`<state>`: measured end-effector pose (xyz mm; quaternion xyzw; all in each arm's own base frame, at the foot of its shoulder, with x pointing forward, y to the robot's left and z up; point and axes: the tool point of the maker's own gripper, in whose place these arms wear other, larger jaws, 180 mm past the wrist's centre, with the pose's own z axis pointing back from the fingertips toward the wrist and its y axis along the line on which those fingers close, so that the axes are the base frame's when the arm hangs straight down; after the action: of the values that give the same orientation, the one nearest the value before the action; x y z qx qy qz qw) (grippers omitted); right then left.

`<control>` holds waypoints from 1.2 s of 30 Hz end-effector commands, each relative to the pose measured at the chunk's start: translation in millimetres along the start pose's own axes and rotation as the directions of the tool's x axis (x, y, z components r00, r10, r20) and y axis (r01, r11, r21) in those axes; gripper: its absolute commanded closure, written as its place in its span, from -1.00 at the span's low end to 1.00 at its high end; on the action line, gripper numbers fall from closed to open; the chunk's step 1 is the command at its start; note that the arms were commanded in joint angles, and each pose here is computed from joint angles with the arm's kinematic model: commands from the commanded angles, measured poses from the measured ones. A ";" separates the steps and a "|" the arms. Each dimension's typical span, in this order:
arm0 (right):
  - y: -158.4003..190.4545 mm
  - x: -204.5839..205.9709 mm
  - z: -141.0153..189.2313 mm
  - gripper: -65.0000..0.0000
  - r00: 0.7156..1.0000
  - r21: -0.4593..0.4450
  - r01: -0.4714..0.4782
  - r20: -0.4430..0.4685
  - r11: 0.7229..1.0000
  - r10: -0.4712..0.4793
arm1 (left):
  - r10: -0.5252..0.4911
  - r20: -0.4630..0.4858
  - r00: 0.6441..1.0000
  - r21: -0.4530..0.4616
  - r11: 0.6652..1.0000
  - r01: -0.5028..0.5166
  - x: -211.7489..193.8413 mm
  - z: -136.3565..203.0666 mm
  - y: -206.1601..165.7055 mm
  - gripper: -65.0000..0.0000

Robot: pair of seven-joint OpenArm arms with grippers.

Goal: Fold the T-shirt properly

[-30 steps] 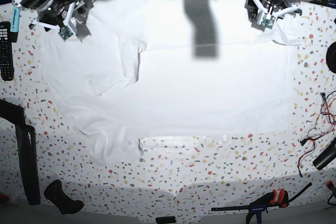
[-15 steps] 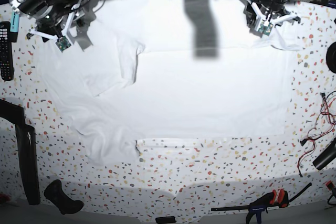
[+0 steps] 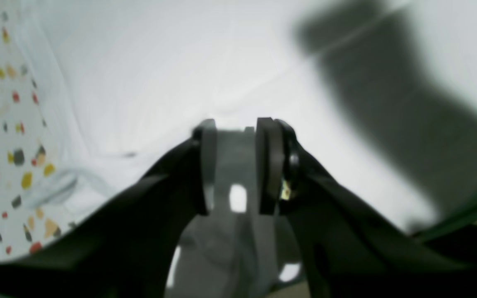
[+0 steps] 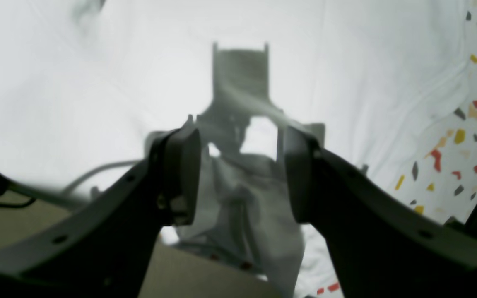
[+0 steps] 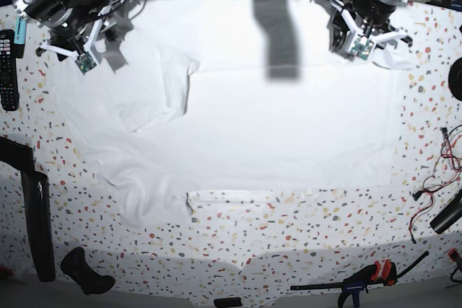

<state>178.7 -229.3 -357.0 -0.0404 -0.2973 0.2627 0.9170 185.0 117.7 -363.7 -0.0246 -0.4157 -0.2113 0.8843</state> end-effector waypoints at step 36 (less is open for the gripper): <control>-78.0 213.7 47.1 0.02 0.777 -0.091 0.054 0.630 0.994 0.015 | -0.179 0.511 0.841 0.212 0.974 0.078 206.6 -9.3 79.4 0.51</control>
<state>331.1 -192.8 -205.4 0.0084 -0.5782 0.2312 0.7824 337.7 115.7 -222.4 0.0262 -0.6372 -0.2183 0.7386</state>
